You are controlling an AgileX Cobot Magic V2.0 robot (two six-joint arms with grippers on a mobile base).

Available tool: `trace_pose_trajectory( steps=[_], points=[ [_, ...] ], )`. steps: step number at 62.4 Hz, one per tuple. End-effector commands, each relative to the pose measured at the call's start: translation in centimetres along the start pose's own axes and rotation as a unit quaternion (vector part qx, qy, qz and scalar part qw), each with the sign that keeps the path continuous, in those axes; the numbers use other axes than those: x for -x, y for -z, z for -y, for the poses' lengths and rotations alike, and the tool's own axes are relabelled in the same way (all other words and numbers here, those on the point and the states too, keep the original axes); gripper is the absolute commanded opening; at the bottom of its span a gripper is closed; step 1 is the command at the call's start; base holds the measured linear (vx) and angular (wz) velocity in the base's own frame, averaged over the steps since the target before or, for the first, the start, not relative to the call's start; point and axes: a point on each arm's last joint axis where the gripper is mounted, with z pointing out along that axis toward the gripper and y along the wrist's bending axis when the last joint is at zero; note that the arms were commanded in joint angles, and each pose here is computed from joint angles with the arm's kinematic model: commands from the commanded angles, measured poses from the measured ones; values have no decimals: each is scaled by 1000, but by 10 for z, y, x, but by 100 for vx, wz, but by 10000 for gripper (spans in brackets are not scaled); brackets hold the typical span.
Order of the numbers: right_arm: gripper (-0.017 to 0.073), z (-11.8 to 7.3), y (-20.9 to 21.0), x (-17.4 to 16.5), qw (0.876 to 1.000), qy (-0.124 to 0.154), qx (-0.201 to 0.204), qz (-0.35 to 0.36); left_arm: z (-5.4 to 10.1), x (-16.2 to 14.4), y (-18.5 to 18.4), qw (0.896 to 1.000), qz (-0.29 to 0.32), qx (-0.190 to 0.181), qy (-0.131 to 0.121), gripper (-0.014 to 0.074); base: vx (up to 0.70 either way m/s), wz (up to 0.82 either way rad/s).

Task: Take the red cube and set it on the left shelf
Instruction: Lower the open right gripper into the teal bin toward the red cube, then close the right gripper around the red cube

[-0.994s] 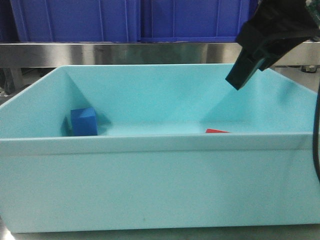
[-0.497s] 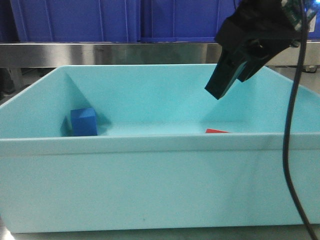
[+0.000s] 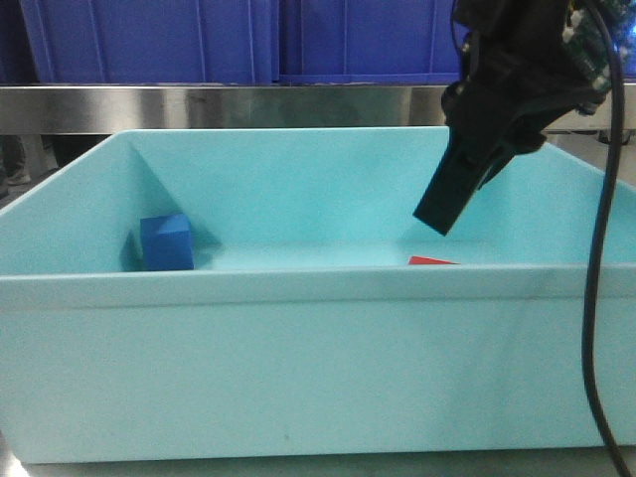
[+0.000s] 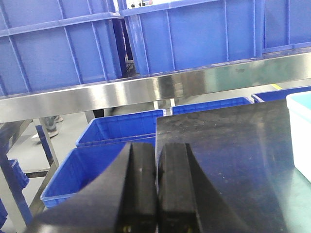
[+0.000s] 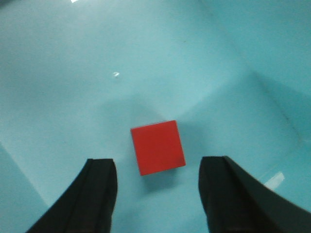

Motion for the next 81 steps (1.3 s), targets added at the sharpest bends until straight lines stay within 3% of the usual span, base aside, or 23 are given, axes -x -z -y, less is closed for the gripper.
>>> trace_pose_trajectory(
  steps=[1, 11, 22, 42, 57, 70, 81],
  points=[
    [471, 1, 18, 10, 999, 21, -10, 37, 0, 1, 0, 999, 35, 5, 2, 106, 0, 0],
    [526, -1, 18, 6, 999, 51, 1, 12, 0, 1, 0, 999, 35, 5, 2, 106, 0, 0],
    [596, -2, 18, 6, 998, 56, 3, 9, 0, 1, 0, 999, 35, 5, 2, 106, 0, 0],
    [596, 1, 15, 11, 998, 60, -8, 31, 0, 1, 0, 999, 35, 5, 2, 106, 0, 0],
    [596, 3, -4, 13, 998, 59, 1, 8, 0, 1, 0, 999, 35, 5, 2, 106, 0, 0],
    [596, 11, -17, 18, 996, 81, -18, -6, 0, 1, 0, 999, 35, 5, 2, 106, 0, 0],
    [596, 14, -30, 24, 996, 82, -14, -19, 0, 1, 0, 999, 35, 5, 2, 106, 0, 0]
  ],
)
